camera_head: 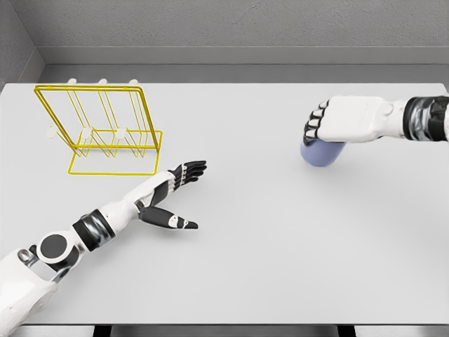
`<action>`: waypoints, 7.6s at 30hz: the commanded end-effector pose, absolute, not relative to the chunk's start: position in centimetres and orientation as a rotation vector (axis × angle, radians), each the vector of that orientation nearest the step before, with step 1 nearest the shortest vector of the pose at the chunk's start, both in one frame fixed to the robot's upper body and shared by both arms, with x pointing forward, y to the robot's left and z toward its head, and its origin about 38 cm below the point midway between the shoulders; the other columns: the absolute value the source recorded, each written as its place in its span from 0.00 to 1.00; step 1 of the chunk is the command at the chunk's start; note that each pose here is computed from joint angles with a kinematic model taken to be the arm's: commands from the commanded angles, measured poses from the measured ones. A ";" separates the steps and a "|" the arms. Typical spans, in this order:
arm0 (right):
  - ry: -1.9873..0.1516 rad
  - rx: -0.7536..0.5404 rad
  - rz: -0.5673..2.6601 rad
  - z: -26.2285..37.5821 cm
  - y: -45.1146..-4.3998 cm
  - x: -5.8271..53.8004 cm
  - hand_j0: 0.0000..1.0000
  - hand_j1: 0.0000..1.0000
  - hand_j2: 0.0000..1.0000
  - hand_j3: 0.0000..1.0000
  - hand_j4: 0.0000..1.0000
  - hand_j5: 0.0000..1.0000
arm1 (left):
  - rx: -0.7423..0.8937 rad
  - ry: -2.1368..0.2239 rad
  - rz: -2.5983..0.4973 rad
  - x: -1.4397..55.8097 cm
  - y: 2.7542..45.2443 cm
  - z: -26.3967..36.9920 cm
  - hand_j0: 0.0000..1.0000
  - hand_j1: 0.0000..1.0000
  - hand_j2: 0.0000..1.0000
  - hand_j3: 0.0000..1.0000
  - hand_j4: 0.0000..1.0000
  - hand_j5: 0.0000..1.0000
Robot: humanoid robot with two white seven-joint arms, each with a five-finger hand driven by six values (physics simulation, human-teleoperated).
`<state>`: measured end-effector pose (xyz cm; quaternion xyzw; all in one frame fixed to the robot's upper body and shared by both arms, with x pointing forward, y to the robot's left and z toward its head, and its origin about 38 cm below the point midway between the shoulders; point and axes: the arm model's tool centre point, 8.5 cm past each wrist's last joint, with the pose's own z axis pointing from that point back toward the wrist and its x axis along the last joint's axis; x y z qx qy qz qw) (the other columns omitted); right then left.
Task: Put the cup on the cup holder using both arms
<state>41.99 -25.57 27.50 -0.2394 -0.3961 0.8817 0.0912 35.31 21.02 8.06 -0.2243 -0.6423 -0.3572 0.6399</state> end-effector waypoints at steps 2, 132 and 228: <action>-1.234 -0.711 2.669 28.0 -23.8 40.6 0.60 0.60 0.60 0.60 0.60 0.60 | -0.512 -1.467 -0.813 35.4 21.1 8.1 1.00 1.00 1.00 1.00 1.00 1.00; -1.910 -0.366 1.566 26.6 -34.3 36.0 1.00 1.00 1.00 1.00 1.00 1.00 | -0.670 -1.461 -0.747 34.7 14.6 8.4 0.71 0.71 0.71 0.71 0.71 0.71; -1.913 -0.366 1.568 26.6 -34.3 36.0 1.00 1.00 1.00 1.00 1.00 1.00 | -0.557 -1.824 -0.417 37.7 27.6 20.8 0.69 0.69 0.69 0.69 0.69 0.69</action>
